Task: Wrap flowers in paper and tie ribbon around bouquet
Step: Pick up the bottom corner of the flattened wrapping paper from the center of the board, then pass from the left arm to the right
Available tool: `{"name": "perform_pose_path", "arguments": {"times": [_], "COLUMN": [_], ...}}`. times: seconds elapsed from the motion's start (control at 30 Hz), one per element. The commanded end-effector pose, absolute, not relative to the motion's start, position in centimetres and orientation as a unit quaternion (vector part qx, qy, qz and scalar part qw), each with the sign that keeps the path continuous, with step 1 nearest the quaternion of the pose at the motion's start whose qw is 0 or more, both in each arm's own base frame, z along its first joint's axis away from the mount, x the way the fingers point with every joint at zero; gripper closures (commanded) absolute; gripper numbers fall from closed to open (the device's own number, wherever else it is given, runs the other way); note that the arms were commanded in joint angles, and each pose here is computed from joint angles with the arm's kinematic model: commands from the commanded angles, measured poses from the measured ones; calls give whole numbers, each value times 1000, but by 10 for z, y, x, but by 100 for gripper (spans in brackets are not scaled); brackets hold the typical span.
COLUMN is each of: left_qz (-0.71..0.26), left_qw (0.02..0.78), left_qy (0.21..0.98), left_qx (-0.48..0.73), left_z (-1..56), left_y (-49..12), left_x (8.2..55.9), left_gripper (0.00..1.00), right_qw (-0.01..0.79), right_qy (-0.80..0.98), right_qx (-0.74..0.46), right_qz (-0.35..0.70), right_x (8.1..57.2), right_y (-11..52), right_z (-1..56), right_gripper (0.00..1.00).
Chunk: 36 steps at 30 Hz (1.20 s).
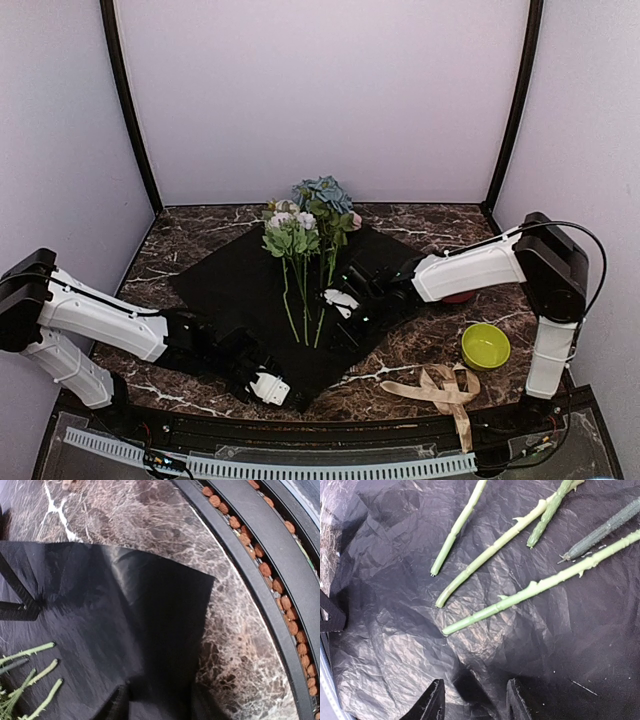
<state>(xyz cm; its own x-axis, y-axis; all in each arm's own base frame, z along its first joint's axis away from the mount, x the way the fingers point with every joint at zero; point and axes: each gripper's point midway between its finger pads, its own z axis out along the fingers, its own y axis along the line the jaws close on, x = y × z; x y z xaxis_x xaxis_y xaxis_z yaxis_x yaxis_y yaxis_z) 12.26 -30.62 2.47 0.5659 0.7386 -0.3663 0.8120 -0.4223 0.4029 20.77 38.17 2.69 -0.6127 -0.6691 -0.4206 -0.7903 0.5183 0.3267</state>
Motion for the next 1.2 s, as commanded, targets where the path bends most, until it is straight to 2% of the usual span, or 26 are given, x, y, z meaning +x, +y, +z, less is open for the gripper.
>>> {"name": "perform_pose_path", "arguments": {"times": [0.0,0.2,0.37,0.77,1.17], "left_qz": [-50,-69,-95,-192,-210], "left_qw": [271,286,312,335,336], "left_qy": [469,499,543,600,626], "left_qx": [839,815,774,701,671], "left_z": [16,28,51,90,91], "left_y": [-296,-303,-309,-316,-314], "left_x": [125,131,152,178,202], "left_gripper": [67,100,100,100,100], "right_qw": [112,109,124,226,205], "right_qy": [861,857,844,742,730], "right_qx": [-425,-432,-446,-486,-504], "right_qz": [255,260,270,402,413], "right_x": [202,200,203,184,167], "right_y": [385,387,387,397,387], "right_z": [18,21,39,114,102], "right_gripper": [58,58,57,50,43]}}
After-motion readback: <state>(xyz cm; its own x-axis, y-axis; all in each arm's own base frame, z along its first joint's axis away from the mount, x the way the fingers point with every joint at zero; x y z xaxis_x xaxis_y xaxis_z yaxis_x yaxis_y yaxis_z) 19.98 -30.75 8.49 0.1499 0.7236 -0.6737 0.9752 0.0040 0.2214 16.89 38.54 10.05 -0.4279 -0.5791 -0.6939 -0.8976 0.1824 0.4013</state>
